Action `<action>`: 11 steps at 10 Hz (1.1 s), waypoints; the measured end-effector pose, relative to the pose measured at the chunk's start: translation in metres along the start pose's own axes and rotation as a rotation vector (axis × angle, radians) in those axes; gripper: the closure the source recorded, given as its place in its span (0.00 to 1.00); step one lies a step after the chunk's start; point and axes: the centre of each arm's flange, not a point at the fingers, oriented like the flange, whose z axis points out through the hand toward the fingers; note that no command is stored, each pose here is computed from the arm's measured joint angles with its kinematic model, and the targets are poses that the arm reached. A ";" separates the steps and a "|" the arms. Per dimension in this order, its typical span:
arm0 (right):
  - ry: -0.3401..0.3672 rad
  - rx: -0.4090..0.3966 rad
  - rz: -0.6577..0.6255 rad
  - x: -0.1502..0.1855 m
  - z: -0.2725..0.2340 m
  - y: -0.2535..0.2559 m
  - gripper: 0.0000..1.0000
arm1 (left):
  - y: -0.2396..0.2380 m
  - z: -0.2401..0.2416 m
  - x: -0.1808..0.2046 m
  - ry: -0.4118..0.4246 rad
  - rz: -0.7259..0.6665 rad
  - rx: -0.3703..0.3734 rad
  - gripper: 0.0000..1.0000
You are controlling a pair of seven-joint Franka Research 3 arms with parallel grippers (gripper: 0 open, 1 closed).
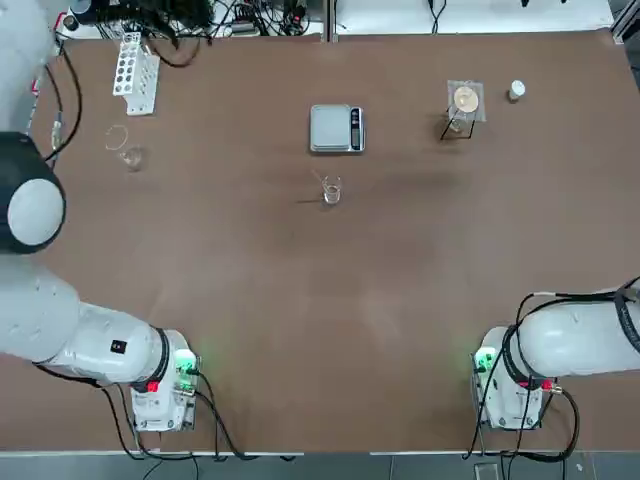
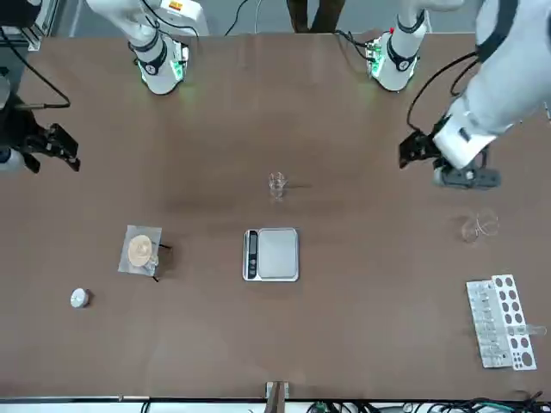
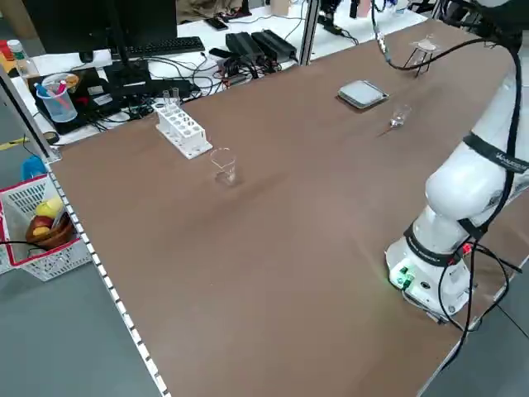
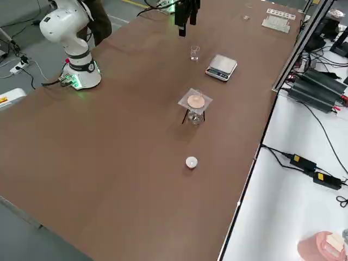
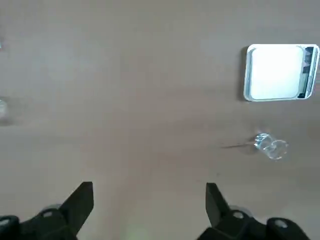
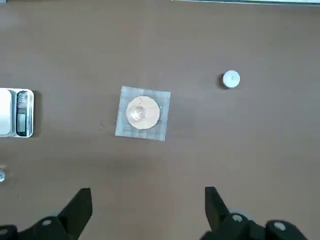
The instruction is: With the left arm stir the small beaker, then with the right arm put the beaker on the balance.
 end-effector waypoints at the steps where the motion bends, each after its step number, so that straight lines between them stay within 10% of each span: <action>1: 0.000 0.000 -0.001 0.000 0.000 0.000 0.00 | 0.022 0.028 0.008 -0.012 -0.020 -0.033 0.01; 4: 0.000 0.000 0.000 0.000 0.000 0.000 0.00 | 0.044 0.076 0.019 -0.013 -0.127 -0.187 0.09; 11: 0.000 -0.002 0.027 0.000 0.000 0.014 0.00 | 0.141 0.215 -0.027 0.012 -0.134 -0.241 0.26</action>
